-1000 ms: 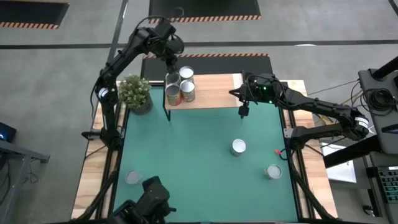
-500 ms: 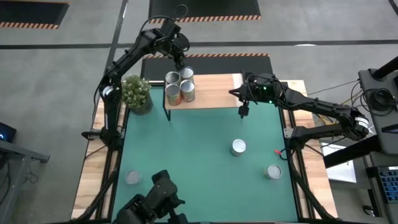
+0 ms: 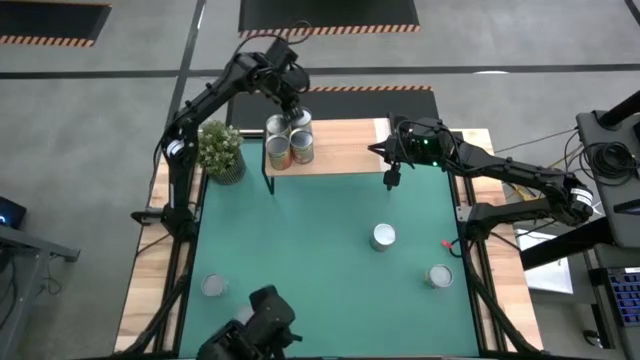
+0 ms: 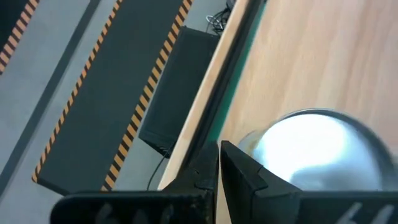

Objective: Pick and place cans onto a shelf
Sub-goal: Adjust the big colored fruit cans on the shelf

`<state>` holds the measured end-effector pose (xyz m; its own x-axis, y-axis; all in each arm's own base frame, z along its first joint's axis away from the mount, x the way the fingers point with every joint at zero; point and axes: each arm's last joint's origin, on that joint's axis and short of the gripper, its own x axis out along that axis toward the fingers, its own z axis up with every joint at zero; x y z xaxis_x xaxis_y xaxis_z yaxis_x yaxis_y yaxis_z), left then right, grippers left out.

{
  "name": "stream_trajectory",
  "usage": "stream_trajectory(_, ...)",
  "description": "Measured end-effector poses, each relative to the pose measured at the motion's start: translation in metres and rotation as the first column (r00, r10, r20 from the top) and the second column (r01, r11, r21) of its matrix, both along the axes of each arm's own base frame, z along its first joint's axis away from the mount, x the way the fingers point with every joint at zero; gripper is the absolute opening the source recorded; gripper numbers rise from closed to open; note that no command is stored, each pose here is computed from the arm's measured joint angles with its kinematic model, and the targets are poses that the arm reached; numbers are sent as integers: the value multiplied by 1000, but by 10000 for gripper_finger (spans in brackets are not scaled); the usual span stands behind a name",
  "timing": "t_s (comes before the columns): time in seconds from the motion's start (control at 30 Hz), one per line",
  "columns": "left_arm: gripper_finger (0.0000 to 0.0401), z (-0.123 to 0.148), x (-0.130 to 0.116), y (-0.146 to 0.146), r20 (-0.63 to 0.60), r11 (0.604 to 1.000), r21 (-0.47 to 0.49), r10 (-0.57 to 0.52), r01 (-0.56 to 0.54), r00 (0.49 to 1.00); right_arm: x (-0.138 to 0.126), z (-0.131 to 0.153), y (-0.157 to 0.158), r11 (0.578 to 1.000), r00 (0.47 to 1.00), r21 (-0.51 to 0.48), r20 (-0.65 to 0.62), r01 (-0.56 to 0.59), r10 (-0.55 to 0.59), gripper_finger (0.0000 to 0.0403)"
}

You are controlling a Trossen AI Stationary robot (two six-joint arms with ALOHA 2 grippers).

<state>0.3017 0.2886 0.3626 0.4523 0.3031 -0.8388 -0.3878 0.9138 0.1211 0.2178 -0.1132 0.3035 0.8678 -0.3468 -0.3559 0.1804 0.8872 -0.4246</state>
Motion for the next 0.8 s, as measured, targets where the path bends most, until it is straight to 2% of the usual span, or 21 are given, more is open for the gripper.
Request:
stream_trajectory(0.37, 0, -3, 4, -13, -44, 999, -49, -23, 20, 999, 0, 0, 0, 1000, 1000, 1, 1, 0, 0, 9)
stream_trajectory(0.53, 0, 0, 4, -13, -35, 999, -39, -11, 10, 999, 0, 0, 0, 1000, 1000, 3, 1, 1, -1, 9)
stream_trajectory(0.67, 0, 9, 7, -11, 17, 1000, 10, -12, 11, 1000, 0, 0, 0, 1000, 1000, 5, 2, 2, -2, 9)
stream_trajectory(0.8, 0, 17, 15, -9, 126, 997, 53, -54, 47, 991, 0, 0, 0, 1000, 1000, 3, 4, 2, -2, 9)
